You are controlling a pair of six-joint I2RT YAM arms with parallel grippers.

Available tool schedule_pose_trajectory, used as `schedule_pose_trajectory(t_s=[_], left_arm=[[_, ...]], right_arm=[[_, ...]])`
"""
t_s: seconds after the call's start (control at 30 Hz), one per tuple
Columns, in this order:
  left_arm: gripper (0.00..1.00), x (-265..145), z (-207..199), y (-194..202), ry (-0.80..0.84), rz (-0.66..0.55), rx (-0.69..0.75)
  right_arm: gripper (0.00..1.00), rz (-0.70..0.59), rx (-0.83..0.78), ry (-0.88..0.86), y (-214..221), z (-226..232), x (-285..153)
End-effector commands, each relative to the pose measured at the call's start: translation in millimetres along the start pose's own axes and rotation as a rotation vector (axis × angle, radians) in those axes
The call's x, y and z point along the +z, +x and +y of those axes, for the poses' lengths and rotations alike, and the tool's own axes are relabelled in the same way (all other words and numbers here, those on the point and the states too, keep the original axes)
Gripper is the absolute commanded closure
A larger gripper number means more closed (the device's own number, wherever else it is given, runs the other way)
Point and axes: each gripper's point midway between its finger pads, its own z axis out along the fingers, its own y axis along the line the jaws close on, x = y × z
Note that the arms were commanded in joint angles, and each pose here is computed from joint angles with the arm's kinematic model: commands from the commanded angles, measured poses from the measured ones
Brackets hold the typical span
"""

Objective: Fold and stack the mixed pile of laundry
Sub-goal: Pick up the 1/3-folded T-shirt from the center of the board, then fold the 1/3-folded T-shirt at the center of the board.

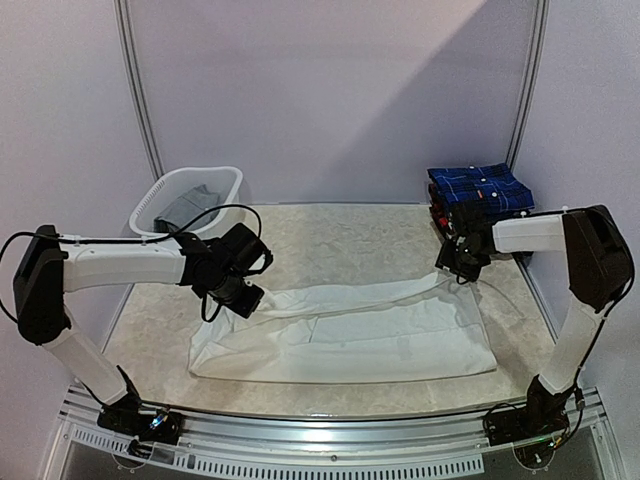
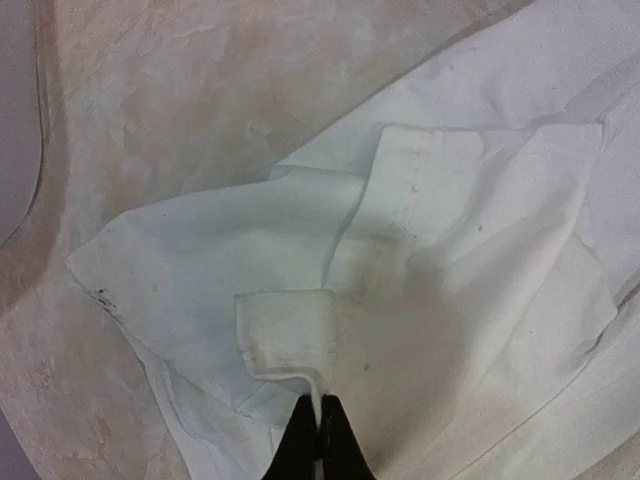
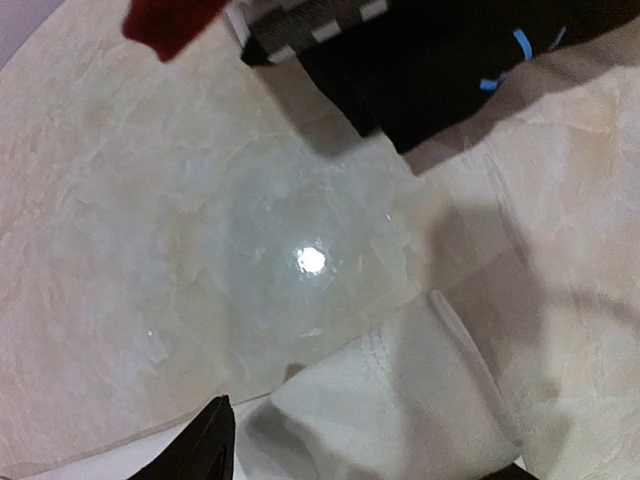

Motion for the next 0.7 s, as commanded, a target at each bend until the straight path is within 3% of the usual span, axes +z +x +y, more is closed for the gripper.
schedule_pose_trajectory(t_s=[0.0,0.43,0.67], left_arm=[[1.0,1.5,3.7,-9.4,-0.025,-0.026,-0.01],[1.0,-5.6,16.6,-40.9,-0.05,-0.074,-0.048],[1.0,-15.1,48.9,-92.3,-0.112,-0.128,-0.071]], right_arm=[[0.4,0.014,0.015,0.038,10.0,-13.6,1.1],[0.85,-0.043,0.0,0.029,1.8,-19.8,-22.8],[0.99,-0.052,-0.029,-0.01,-4.0,-11.3,-28.6]])
